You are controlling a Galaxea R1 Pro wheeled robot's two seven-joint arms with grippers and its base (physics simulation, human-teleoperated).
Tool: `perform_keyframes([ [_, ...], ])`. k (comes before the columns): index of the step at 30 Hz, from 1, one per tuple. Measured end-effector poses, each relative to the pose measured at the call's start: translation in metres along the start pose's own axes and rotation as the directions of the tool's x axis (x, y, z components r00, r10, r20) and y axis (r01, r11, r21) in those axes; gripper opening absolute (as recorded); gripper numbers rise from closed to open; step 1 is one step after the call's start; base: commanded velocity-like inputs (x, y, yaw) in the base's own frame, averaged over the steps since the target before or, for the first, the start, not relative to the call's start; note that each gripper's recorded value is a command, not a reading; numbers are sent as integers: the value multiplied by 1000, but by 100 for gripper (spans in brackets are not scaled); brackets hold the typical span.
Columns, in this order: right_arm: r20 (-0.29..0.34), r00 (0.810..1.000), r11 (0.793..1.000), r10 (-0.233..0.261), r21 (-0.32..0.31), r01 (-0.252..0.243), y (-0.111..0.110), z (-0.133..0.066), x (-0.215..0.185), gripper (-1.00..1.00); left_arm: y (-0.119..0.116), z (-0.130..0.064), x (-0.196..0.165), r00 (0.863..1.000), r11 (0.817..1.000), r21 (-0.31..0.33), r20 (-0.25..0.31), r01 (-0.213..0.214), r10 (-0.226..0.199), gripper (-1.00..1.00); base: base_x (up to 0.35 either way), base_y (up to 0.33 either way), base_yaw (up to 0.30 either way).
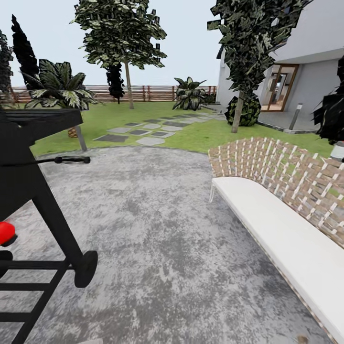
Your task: In the garden, pick up the pesticide atomizer on the floor and spray pesticide onto both trees until each tree trunk is fully covered.
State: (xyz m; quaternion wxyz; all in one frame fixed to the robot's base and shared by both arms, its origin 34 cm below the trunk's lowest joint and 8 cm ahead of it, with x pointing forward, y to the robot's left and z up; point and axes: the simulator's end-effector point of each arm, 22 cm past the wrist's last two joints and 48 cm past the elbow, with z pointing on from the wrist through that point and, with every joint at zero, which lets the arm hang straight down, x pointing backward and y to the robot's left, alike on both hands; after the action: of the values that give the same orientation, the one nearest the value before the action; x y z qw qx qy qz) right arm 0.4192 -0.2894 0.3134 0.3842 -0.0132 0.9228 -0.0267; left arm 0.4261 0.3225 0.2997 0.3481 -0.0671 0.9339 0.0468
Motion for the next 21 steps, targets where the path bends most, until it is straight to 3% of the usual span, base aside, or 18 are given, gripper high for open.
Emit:
perform_keyframes([
  [12, 0, 1000, 1000, 0, 1, 0, 0, 0, 0, 100, 1, 0, 0, 1000, 1000, -1, 1, 0, 0, 100, 322, -169, 12],
  [21, -1, 1000, 1000, 0, 1, 0, 0, 0, 0, 100, 1, 0, 0, 1000, 1000, -1, 1, 0, 0, 100, 324, -141, 207],
])
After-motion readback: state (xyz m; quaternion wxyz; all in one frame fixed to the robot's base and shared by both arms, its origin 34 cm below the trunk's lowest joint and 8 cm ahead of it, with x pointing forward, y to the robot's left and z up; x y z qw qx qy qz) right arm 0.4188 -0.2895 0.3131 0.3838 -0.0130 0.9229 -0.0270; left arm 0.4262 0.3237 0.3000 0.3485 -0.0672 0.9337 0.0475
